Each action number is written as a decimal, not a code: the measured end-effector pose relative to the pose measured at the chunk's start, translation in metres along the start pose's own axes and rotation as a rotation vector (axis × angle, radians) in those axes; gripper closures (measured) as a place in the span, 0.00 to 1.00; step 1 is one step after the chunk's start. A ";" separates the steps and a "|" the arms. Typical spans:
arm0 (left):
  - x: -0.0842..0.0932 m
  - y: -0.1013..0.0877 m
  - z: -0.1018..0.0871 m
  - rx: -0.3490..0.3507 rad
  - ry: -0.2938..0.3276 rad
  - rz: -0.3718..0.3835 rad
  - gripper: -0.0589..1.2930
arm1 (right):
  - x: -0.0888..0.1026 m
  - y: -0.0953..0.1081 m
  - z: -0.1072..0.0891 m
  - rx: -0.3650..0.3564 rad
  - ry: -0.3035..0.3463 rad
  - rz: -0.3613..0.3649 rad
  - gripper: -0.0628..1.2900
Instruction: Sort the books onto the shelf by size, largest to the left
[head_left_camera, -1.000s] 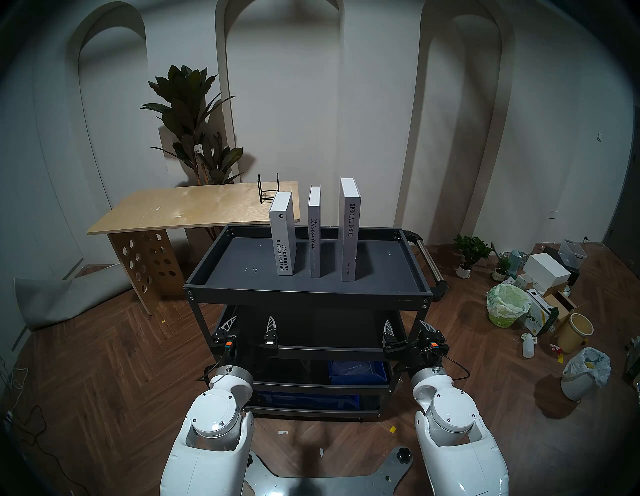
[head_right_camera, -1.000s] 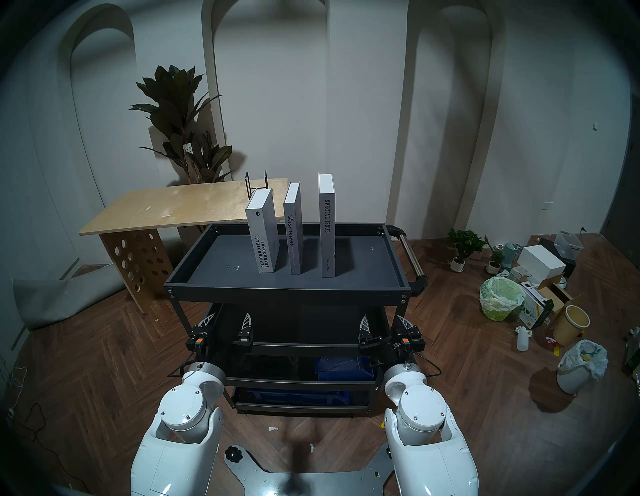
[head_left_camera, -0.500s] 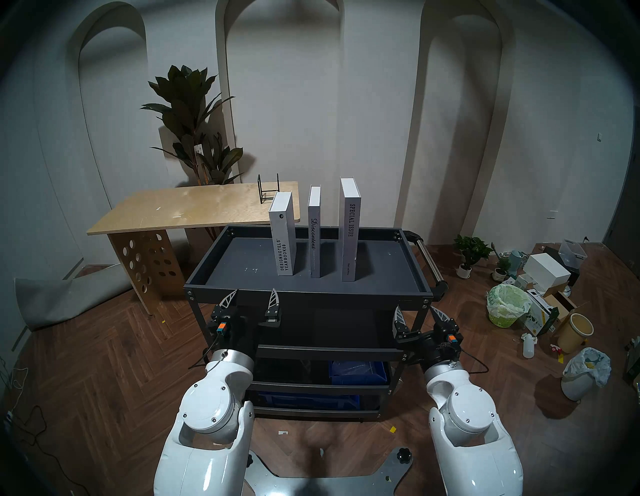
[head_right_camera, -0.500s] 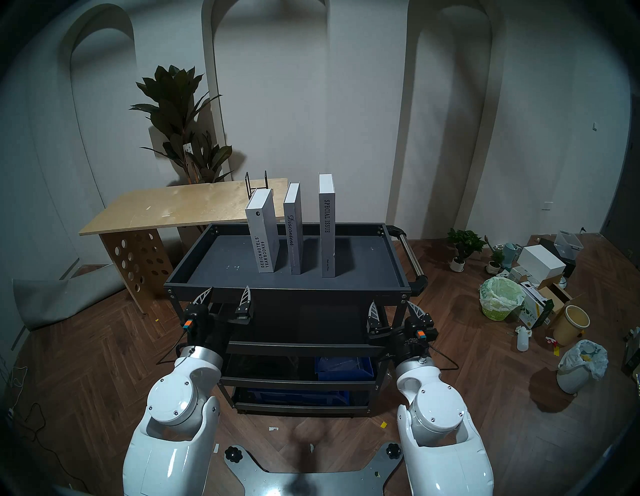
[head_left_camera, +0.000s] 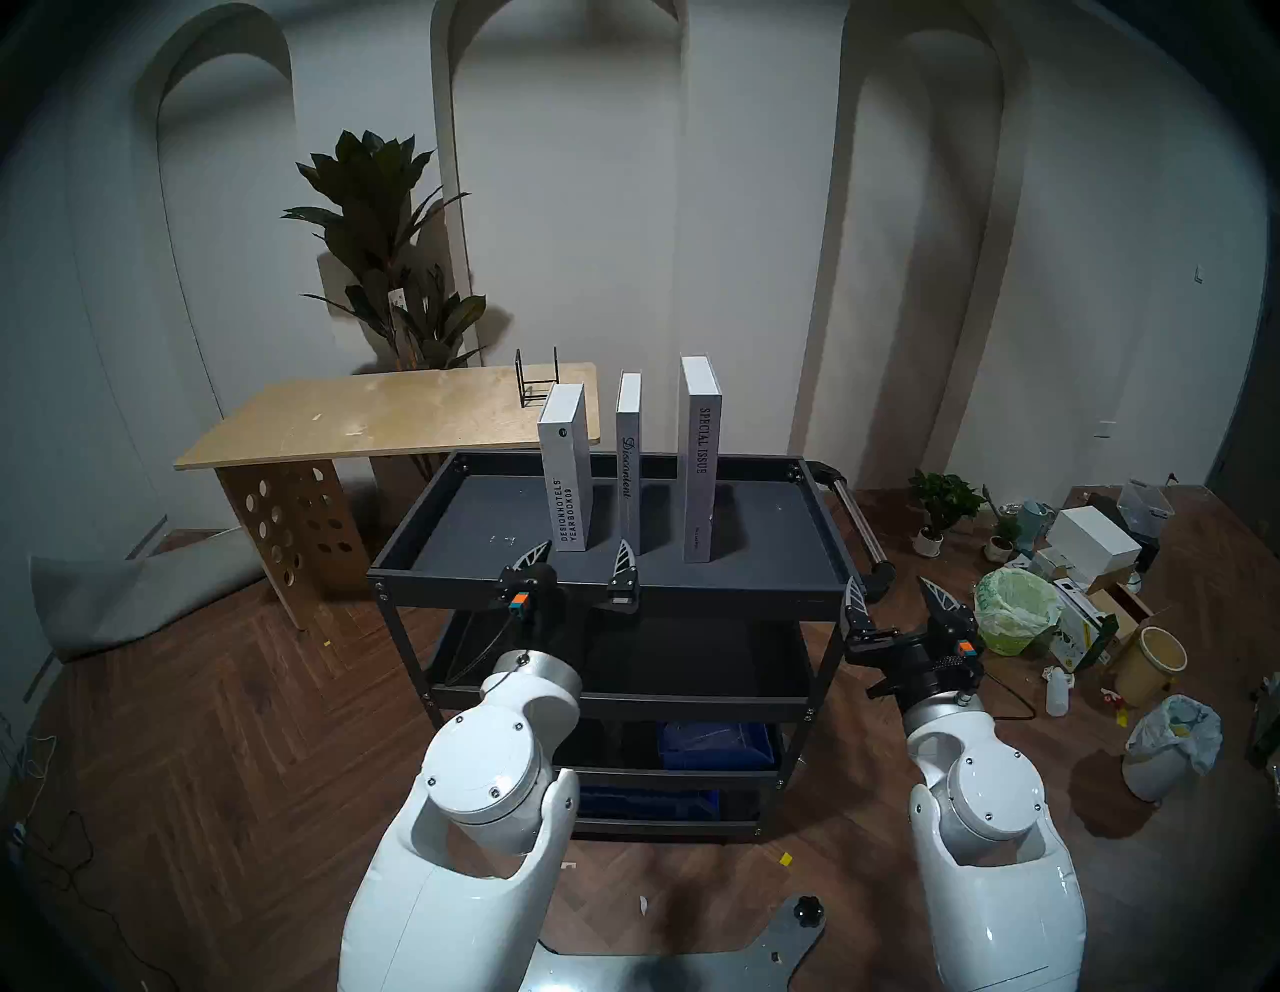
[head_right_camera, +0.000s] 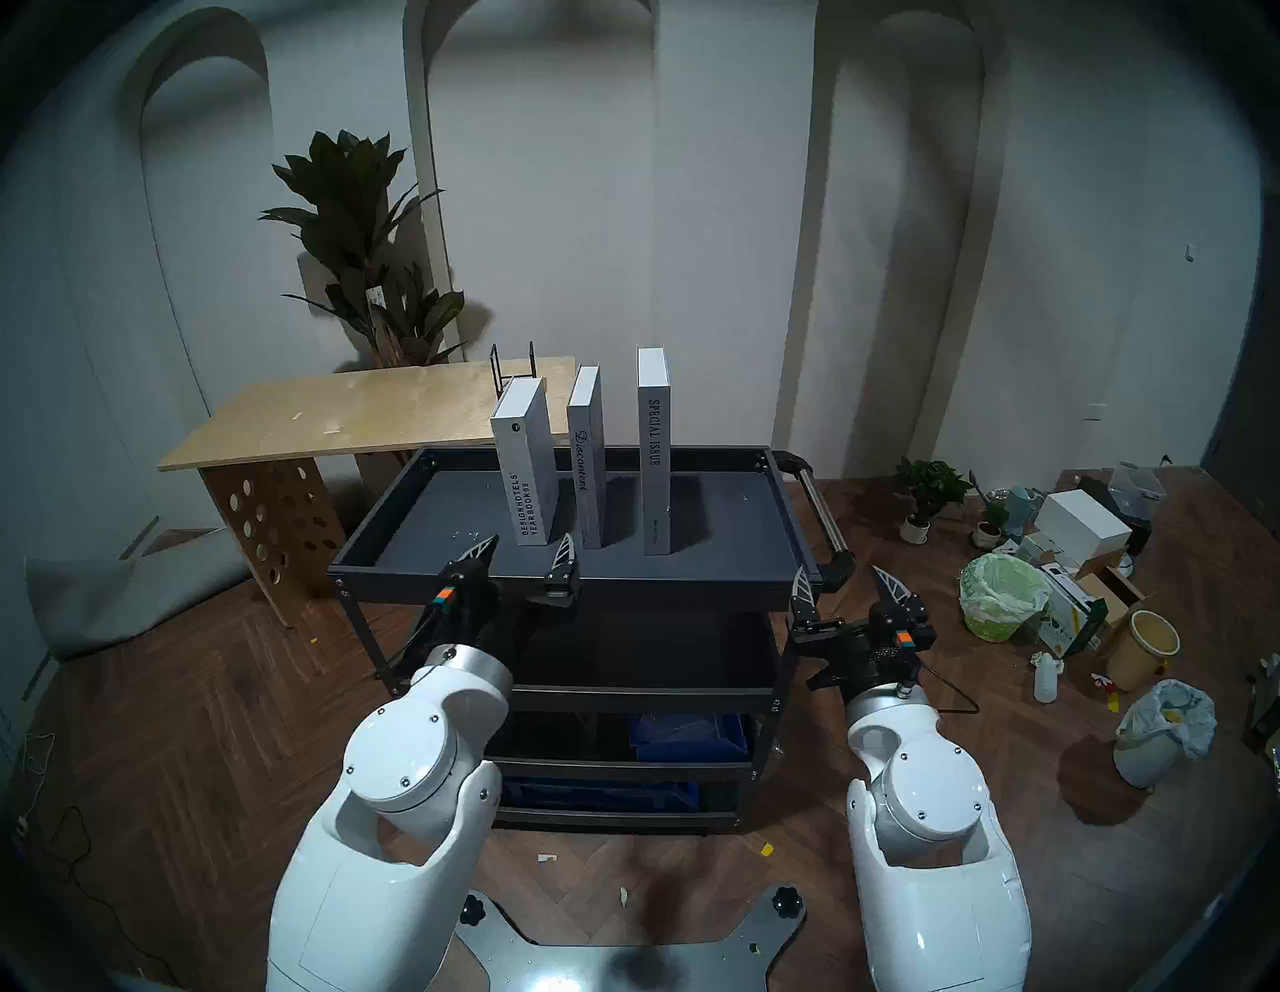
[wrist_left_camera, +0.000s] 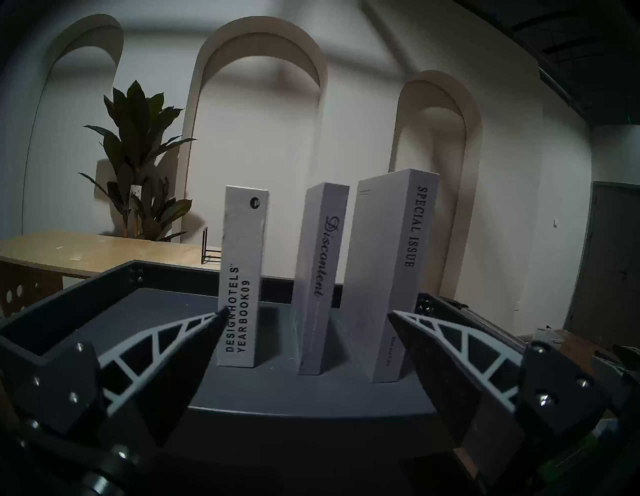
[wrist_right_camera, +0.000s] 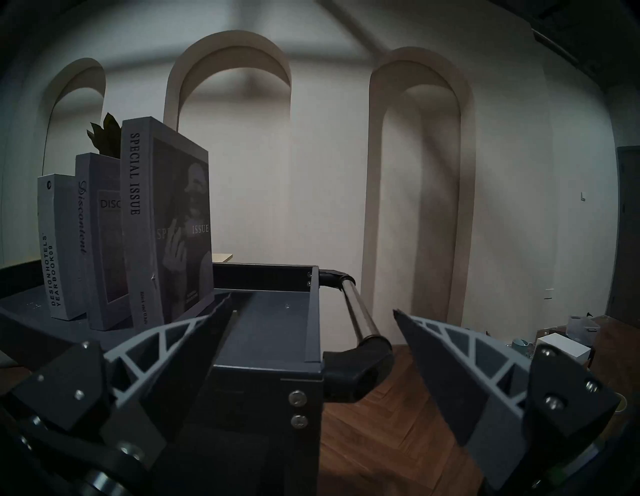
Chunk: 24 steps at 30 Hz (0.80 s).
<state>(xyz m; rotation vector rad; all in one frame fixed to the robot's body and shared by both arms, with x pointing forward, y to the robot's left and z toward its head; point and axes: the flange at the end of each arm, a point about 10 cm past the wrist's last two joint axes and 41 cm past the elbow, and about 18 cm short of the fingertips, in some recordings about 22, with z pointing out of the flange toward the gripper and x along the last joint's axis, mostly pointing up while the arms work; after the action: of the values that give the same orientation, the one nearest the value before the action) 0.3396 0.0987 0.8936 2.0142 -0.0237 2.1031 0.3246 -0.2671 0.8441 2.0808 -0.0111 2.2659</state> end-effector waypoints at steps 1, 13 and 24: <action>0.001 0.002 0.001 0.000 0.002 0.000 0.04 | 0.000 0.002 0.001 -0.003 0.002 -0.001 0.05; 0.011 0.030 0.023 -0.003 0.027 0.011 0.04 | 0.005 0.031 0.009 -0.054 0.028 -0.004 0.05; 0.010 0.039 0.053 0.038 0.048 0.059 0.04 | 0.008 0.053 0.012 -0.095 0.041 -0.003 0.05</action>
<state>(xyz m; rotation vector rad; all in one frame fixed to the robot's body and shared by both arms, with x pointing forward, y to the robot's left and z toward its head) 0.3841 0.0533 0.9126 2.0070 -0.0356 2.2037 0.3328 -0.3205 0.8550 1.9860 -0.1116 2.2590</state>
